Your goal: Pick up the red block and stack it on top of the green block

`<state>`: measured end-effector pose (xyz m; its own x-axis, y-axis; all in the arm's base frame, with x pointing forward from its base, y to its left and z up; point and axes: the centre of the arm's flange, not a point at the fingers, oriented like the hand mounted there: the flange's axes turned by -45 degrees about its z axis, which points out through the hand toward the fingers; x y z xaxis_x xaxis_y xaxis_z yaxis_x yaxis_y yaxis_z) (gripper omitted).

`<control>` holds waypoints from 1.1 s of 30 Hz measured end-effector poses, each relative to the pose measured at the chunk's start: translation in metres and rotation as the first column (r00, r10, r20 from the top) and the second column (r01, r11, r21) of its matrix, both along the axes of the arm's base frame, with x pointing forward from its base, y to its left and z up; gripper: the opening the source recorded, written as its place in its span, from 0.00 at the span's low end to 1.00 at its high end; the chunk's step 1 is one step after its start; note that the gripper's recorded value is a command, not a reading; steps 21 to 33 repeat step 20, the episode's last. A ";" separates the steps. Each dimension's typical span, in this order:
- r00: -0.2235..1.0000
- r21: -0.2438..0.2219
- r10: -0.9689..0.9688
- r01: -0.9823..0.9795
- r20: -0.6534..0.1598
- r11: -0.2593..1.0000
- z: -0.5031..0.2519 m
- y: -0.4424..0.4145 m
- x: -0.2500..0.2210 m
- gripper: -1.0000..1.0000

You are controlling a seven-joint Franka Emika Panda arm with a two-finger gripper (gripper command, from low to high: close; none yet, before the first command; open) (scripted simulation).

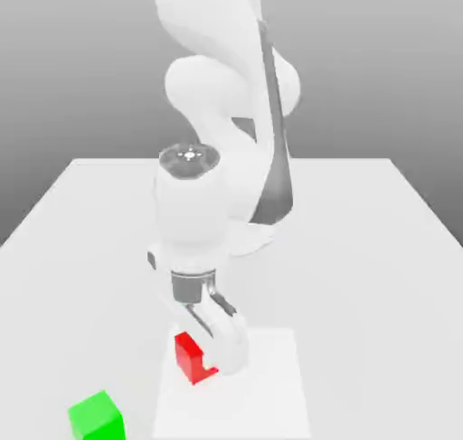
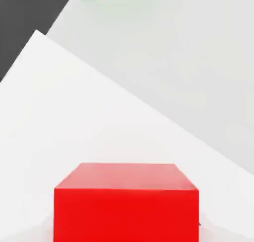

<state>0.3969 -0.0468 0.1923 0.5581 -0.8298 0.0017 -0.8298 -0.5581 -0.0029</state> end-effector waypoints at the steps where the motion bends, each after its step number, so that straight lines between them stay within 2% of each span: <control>1: 1.000 0.000 0.002 -0.002 -0.001 1.000 0.009 0.000 -0.001 0.00; 7: 0.995 0.011 0.096 -0.096 0.002 0.995 0.034 -0.053 0.048 0.00; 12: 0.980 0.003 0.197 -0.197 0.000 0.980 0.051 -0.110 0.087 0.00; 16: 0.977 0.000 0.214 -0.214 -0.003 0.977 0.007 -0.122 0.094 0.00; 17: 0.977 0.000 0.215 -0.215 -0.002 0.977 -0.004 -0.123 0.094 1.00; 33: 0.977 0.000 0.215 -0.215 -0.002 0.977 -0.004 -0.123 0.094 1.00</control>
